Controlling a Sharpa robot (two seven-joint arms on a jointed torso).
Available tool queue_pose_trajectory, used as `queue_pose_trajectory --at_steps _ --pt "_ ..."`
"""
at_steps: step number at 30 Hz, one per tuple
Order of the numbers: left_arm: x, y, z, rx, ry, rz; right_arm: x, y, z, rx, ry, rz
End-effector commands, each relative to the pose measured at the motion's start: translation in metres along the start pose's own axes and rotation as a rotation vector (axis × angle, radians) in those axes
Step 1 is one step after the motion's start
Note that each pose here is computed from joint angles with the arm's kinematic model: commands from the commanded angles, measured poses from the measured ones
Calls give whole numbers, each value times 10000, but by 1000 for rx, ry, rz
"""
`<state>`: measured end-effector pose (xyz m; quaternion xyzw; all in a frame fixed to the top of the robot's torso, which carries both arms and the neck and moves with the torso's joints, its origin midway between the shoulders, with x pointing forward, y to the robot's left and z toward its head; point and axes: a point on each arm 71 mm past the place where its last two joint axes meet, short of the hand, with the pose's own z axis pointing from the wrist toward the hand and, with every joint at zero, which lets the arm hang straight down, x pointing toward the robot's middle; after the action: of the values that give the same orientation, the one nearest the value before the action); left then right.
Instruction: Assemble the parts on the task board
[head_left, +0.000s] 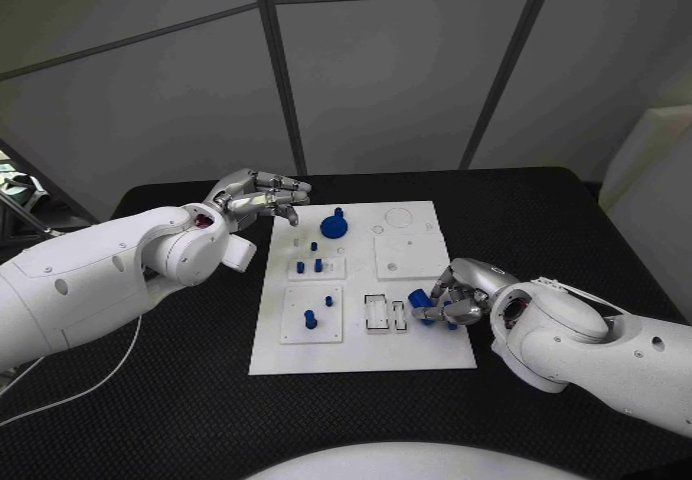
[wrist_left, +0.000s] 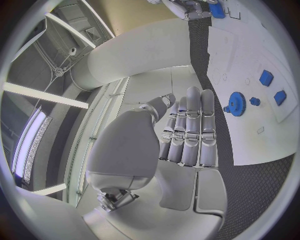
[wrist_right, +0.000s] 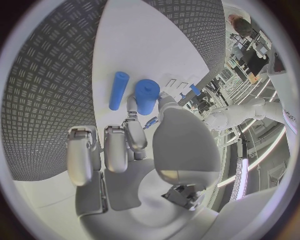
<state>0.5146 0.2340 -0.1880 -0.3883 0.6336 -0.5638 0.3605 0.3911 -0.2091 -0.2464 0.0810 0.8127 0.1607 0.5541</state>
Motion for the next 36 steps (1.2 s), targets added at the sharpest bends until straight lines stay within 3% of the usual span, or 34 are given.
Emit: queue_pose_trajectory --at_steps 1,8,13,20,28,36 --pt "12 -20 0 12 11 -7 33 -8 -21 9 -8 52" --pt "10 -16 -2 12 11 -7 -31 90 -104 -49 -86 157" --pt "15 -14 -1 12 12 -7 -40 207 -157 -94 -103 207" --pt "21 -14 -1 12 14 -8 17 338 -139 -119 -68 224" --pt "19 -15 -4 12 13 -8 130 414 -59 -92 23 179" --pt "25 -15 -3 10 15 -8 179 489 -3 -75 35 172"
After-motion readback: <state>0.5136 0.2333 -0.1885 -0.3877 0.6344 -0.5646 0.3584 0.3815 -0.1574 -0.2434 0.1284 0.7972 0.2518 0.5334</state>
